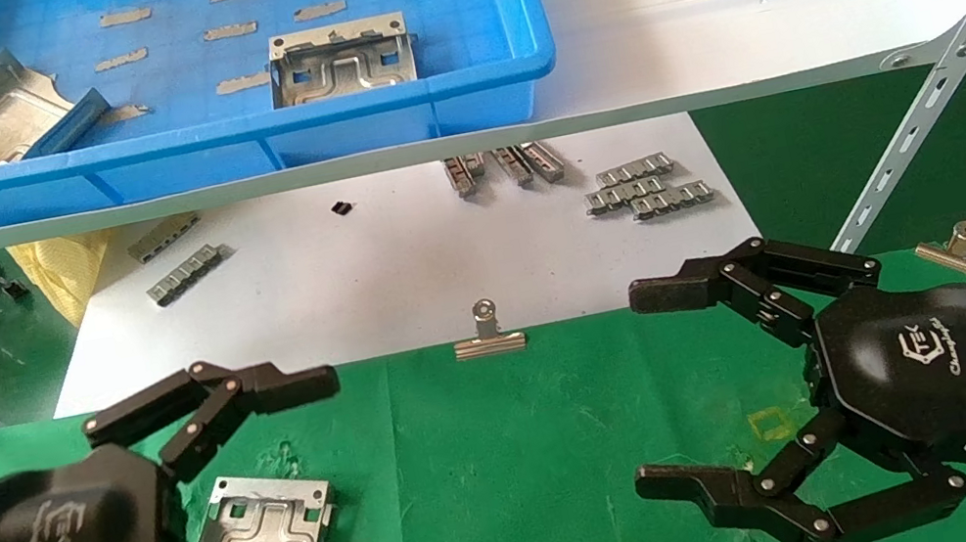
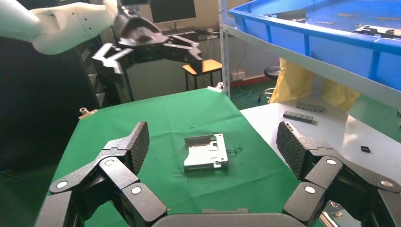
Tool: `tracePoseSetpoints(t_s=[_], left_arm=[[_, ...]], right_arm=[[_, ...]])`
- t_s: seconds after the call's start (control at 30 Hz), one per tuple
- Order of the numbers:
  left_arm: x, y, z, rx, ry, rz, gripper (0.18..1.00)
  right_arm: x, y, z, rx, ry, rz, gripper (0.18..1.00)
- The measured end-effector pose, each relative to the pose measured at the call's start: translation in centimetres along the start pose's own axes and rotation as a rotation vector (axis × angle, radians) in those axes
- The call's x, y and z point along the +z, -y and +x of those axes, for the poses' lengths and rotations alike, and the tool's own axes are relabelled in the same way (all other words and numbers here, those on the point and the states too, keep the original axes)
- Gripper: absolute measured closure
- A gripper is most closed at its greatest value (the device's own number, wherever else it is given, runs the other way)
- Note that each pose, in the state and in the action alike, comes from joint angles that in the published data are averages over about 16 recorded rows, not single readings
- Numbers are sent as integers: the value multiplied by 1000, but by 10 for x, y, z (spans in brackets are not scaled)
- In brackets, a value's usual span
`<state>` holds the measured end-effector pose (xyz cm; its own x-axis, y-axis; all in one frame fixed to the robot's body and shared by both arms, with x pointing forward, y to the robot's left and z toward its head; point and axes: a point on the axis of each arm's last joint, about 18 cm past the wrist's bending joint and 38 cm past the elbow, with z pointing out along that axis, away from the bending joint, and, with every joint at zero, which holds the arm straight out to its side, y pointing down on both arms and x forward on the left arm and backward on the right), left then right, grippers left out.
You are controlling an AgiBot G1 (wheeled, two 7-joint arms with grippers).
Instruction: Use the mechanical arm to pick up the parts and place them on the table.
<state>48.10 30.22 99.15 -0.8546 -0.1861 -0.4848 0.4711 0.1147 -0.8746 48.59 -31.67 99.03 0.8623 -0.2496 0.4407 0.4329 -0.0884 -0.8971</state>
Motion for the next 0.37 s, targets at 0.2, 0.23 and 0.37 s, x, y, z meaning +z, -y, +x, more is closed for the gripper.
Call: tracePoseSetpoints(t_s=[0.2,0.23,0.37], left_arm=[[2,6,9,-3,-18,3,184],[2,7,10,-3,-20,3,184],[2,8,12,-1,-24,4,184]], right_arm=[[0,0,0,0,0,0,178],[0,0,0,0,0,0,178],[0,0,0,0,0,0,178]])
